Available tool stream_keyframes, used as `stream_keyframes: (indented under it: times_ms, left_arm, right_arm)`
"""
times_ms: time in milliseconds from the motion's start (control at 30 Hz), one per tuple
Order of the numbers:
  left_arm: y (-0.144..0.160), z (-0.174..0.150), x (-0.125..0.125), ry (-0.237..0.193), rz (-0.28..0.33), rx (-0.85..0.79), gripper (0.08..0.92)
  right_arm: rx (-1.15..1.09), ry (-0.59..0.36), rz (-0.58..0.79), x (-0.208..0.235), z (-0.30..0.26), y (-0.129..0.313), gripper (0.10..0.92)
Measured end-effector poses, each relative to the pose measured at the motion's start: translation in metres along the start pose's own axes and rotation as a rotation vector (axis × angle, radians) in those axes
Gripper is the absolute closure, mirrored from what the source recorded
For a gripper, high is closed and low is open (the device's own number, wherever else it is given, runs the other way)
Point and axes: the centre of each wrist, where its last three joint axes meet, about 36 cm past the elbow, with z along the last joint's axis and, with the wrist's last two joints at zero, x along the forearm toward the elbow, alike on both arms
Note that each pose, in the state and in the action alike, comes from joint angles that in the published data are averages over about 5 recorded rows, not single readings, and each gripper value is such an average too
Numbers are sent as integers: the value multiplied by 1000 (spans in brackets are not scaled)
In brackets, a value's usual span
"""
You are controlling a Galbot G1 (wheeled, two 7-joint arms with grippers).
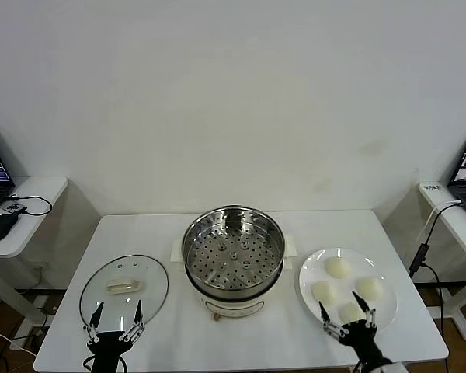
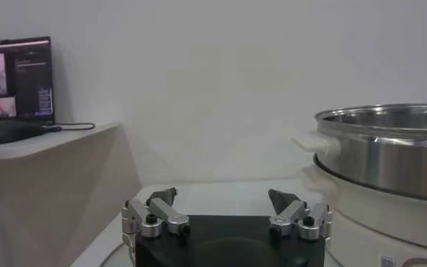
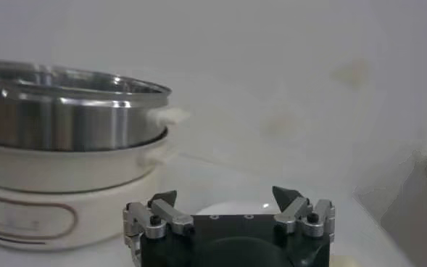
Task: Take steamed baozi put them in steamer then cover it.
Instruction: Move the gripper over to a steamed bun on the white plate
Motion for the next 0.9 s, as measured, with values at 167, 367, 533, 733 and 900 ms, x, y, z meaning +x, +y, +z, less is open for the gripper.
stream_keyframes:
  times_ms: [167,367,533,733,900]
  left_arm:
    - [-1,0,-3,0,8,-18,177]
    - [-1,-2,-7,7,21,-41,177]
    - [0,-4,-11,8,23,-52,177]
    - [1,-8,-16,7,29,-68,177]
    - [4,-11,-19,9,26,-80,177]
  right_arm:
    - [173,22,-35,-22,-5,-32,199]
    - [396,83,-122,-56,-19,-86,200]
    - [542,144,-232,-87,-37,-129,200]
    - [681,213,-402,-130,-60,-165,199]
    - [769,262,-558,-164,-74,-181,200]
